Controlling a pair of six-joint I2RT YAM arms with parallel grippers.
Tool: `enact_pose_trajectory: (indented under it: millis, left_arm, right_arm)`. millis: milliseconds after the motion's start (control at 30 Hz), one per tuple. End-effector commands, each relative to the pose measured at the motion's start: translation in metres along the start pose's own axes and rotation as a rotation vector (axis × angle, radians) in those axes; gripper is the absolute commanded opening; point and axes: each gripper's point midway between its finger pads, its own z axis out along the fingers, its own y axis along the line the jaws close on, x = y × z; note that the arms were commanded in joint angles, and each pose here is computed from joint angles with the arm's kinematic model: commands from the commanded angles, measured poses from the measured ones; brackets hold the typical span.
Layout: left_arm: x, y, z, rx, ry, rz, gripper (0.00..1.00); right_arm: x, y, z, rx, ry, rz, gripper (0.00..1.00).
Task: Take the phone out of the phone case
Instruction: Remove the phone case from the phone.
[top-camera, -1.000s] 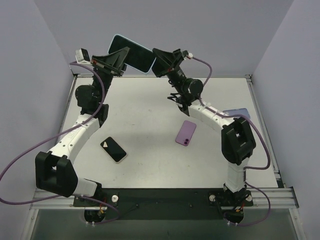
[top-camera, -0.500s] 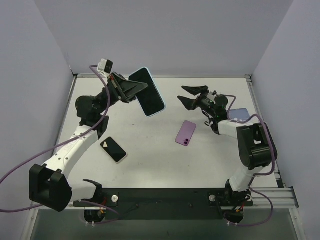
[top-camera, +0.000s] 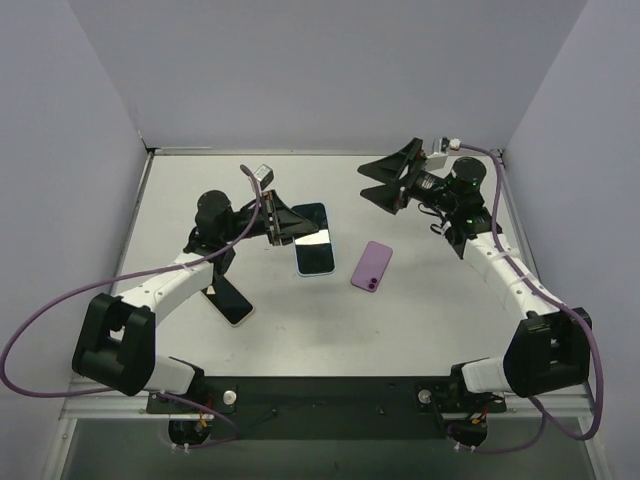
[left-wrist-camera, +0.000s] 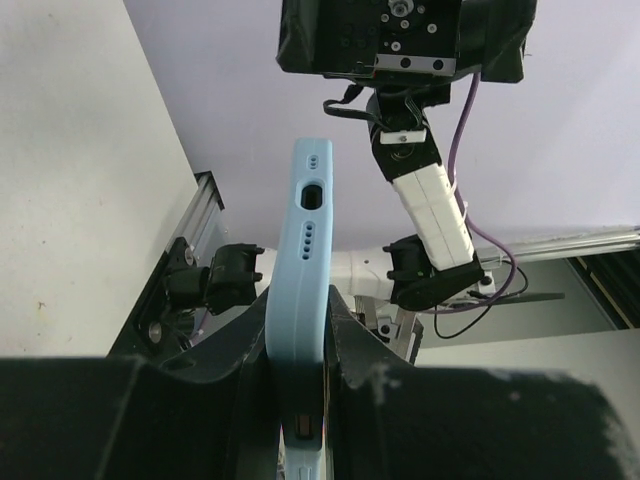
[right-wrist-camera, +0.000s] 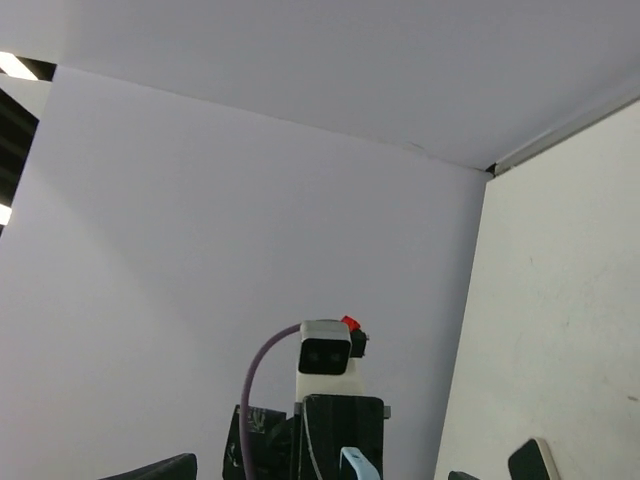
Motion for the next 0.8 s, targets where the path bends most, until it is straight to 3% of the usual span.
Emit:
enact_pose_trajectory:
  millis: [0,133,200,367,600,767]
  left_arm:
    - [0.011,-0.023,0.001,0.083,0.056,0.150,0.00]
    - [0.010,-0.021,0.003,0.083,0.057,0.155,0.00]
    - [0.010,-0.021,0.003,0.086,0.057,0.158,0.00]
    - [0.008,-0.023,0.003,0.087,0.044,0.165,0.00]
    - [0.005,-0.025,0.005,0.094,0.034,0.173,0.00]
    - [0.004,-0.024,0.006,0.097,0.033,0.169,0.00]
  right_arm:
    - [0.038,-0.002,0.009,0.006,0.169,-0.055,0.99]
    - [0.051,-0.018,0.022,0.032,0.190,0.010,1.00]
    - [0.050,-0.005,0.028,-0.051,0.184,0.054,0.97]
    - [0.059,0.005,0.038,-0.163,0.210,0.100,0.75]
    - [0.072,0.005,0.044,-0.162,0.236,0.097,0.44]
    - [0.073,0.006,0.043,-0.168,0.241,0.098,0.43]
